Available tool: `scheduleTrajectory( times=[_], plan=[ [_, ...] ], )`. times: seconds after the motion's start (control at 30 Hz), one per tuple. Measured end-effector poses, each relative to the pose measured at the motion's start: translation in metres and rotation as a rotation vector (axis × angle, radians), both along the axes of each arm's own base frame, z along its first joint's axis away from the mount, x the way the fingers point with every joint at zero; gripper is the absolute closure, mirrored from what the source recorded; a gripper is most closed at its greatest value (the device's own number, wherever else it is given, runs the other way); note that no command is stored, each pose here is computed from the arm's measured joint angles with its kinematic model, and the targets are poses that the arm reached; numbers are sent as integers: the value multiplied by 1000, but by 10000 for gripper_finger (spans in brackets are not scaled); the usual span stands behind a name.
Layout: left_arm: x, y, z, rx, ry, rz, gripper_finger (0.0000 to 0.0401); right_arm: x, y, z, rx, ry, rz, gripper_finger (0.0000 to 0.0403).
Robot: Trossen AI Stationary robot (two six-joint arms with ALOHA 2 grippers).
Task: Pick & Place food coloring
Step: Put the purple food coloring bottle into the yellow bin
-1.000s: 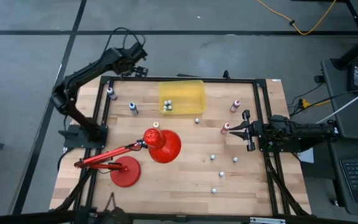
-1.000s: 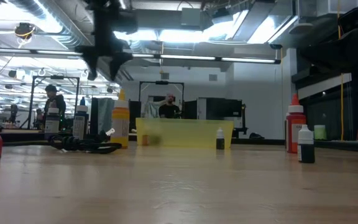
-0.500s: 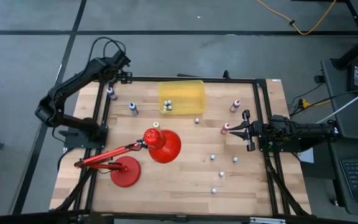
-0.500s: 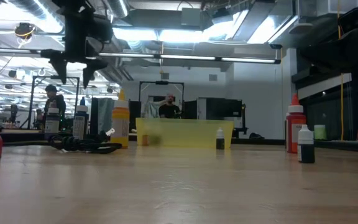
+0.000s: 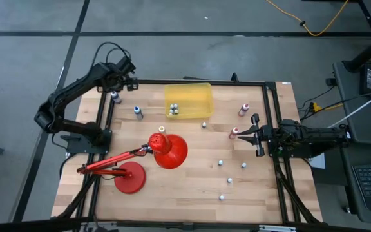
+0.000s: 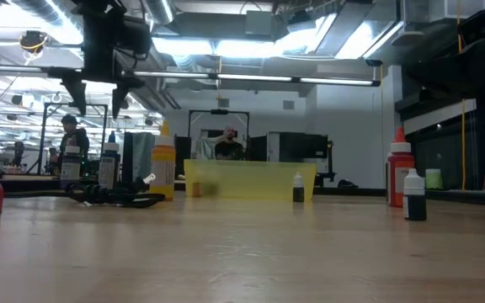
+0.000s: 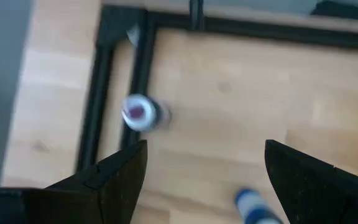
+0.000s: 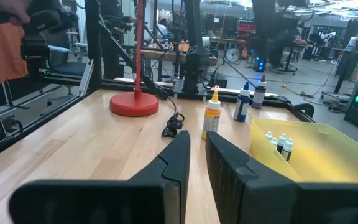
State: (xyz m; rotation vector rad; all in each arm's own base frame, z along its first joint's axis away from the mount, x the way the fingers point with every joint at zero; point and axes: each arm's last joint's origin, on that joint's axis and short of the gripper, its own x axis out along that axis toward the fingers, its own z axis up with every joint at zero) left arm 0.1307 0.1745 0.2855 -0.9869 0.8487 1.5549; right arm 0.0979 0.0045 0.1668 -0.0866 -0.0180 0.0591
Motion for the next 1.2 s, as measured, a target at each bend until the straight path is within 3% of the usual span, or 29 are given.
scheduleTrajectory(
  times=[0.17,0.5,0.87,1.07,1.2],
  plan=[
    [8,-8,-4,1,-33,51,90,0,0,0,0,0,0,347],
    [13,-11,-4,76,-110,310,90,0,0,0,0,0,0,347],
    [-6,-16,-10,119,-17,748,90,0,0,0,0,0,0,347],
    [1,-4,-22,168,41,786,90,0,0,0,0,1,0,347],
    [5,4,-31,141,46,793,90,0,0,0,0,0,0,347]
  ],
)
